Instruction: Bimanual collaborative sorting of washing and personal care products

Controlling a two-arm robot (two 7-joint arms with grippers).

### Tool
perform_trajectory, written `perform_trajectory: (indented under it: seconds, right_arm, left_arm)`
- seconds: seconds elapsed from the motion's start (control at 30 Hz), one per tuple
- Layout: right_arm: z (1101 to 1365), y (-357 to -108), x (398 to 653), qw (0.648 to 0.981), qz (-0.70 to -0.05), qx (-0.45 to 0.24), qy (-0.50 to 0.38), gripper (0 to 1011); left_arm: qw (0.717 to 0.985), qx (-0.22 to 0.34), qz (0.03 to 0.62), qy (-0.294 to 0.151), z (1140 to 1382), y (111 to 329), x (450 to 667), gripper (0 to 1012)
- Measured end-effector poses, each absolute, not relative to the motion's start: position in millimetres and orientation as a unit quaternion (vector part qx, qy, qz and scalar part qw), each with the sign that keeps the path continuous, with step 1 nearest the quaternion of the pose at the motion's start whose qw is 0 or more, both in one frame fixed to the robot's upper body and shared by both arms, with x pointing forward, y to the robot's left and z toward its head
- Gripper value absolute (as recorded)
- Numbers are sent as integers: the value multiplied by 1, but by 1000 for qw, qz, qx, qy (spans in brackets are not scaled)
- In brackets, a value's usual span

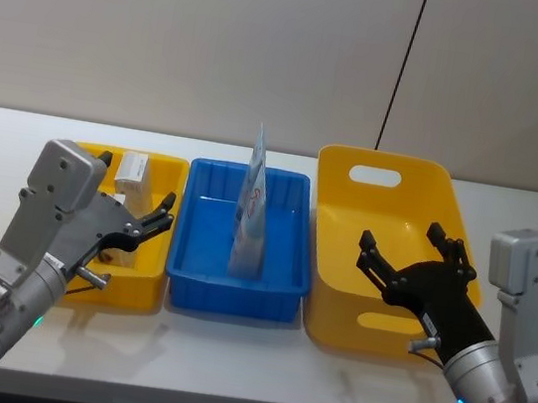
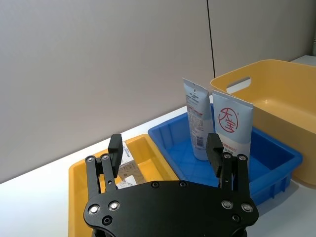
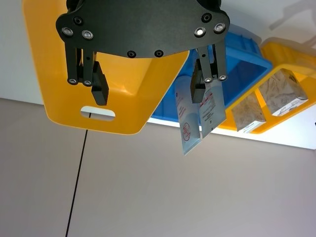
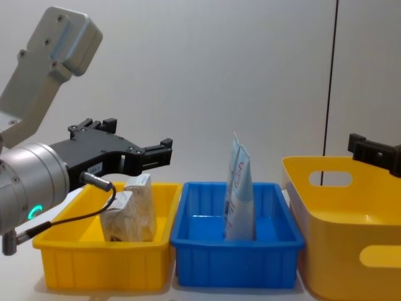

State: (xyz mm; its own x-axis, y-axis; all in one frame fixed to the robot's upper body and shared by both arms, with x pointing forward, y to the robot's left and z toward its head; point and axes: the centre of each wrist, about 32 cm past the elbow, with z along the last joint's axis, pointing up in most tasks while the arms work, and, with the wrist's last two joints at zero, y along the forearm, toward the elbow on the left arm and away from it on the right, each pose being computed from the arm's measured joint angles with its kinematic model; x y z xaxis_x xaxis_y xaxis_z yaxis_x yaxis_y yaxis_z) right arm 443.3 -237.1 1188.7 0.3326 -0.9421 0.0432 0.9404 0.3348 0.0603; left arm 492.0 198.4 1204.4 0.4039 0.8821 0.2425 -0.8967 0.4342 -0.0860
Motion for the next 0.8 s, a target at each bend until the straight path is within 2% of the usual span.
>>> perform_trajectory:
  seconds: [0.8]
  right_arm:
    - [1189,-237,443,816,-577,12,-35,1000]
  left_arm:
    - [837,29,531,-126,1204,198,492,1001]
